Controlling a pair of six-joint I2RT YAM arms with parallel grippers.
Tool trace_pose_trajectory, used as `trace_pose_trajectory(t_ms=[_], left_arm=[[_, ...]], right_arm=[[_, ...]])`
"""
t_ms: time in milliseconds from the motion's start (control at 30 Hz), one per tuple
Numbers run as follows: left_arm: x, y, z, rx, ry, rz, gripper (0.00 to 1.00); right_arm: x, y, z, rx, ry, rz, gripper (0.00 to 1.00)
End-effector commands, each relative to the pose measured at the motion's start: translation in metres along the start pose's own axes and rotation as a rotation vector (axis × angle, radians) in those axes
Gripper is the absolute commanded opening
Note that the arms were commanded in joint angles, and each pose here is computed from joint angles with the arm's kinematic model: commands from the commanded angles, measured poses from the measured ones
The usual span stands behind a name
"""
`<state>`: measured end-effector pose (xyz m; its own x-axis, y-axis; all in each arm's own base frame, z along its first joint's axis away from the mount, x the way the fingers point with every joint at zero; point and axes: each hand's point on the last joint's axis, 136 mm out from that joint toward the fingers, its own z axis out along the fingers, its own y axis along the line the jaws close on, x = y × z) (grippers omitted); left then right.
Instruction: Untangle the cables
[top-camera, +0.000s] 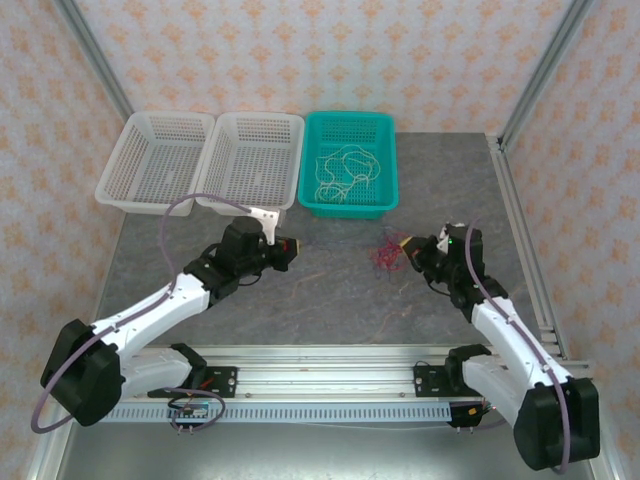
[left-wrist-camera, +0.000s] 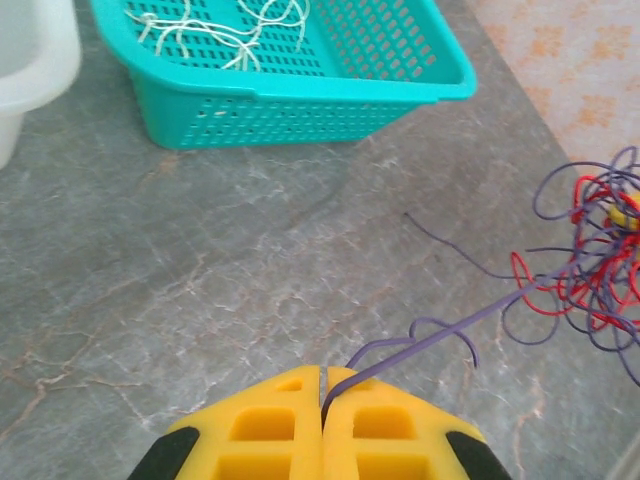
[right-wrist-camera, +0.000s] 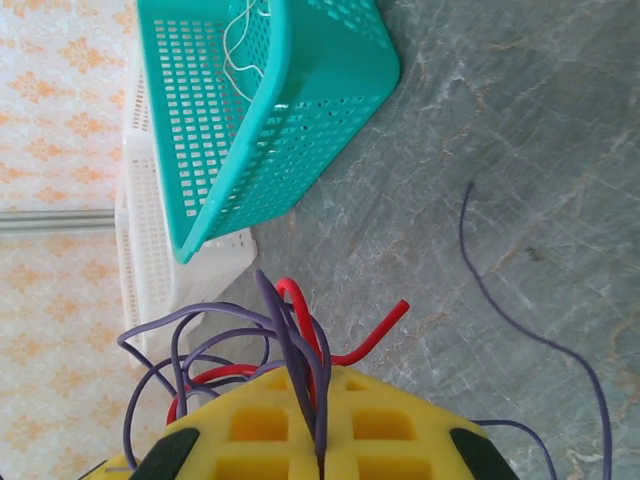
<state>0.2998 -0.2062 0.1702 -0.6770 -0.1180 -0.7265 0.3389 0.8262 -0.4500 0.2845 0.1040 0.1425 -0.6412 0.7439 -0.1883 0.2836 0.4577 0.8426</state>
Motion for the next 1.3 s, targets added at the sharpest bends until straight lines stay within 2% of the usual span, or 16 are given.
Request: trace_pose_trajectory(t_ms=[0,267,333,400,467,533,567,633,667,733,867,933,1033,1267], left_arm=[[-0.014,0.076,-0.027,-0.314,-0.086,-0.068,0.0],[-0.021,0.101,-0.051,-0.347,-0.113,-0.142,0.0],[-0.017,0.098,-0.048,-0.323,-0.103,-0.148,0.0],[-0.014,0.081,-0.037,-0.198,-0.101,-0.142,0.0],[-0.014,0.055,-0.025,-0.03,-0.108,-0.133,0.0],[-0.013,0.023,-0.016,0.093,-0.107,-0.069,0.0],[-0.007,0.004,-0.011,0.129,-0.086,0.01,0.01],[0.004,-0.028,-0.001,0.175,-0.039,0.15,0.1],[0.007,-0.042,0.004,0.214,-0.023,0.178,0.15],[0.009,-0.06,0.019,0.301,0.004,0.144,0.22],[0.003,-0.093,0.047,0.473,0.047,-0.014,0.38],[0.005,-0.111,0.058,0.54,0.09,-0.085,0.39],[0.005,-0.128,0.069,0.602,0.092,-0.171,0.38],[0.014,-0.145,0.086,0.685,0.134,-0.26,0.33]], right_arm=[[-0.043,-0.079,-0.02,0.279,-0.231,0.118,0.0],[-0.062,-0.106,-0.04,0.407,-0.302,0.097,0.0],[-0.057,-0.098,-0.03,0.338,-0.255,0.081,0.0],[-0.044,-0.074,-0.01,0.169,-0.147,0.054,0.0],[-0.031,-0.054,0.0,0.064,-0.052,0.02,0.0],[-0.02,-0.037,0.005,0.012,0.028,-0.042,0.0],[-0.016,-0.028,0.007,-0.003,0.058,-0.081,0.0],[-0.007,-0.01,0.007,-0.029,0.104,-0.162,0.0],[-0.003,-0.003,0.006,-0.034,0.121,-0.201,0.0],[0.003,0.012,0.005,-0.05,0.143,-0.259,0.0],[0.01,0.027,0.005,-0.08,0.167,-0.295,0.0],[0.011,0.027,0.006,-0.072,0.164,-0.295,0.0],[0.012,0.024,0.007,-0.063,0.16,-0.29,0.0],[0.014,0.02,0.008,-0.059,0.148,-0.271,0.0]])
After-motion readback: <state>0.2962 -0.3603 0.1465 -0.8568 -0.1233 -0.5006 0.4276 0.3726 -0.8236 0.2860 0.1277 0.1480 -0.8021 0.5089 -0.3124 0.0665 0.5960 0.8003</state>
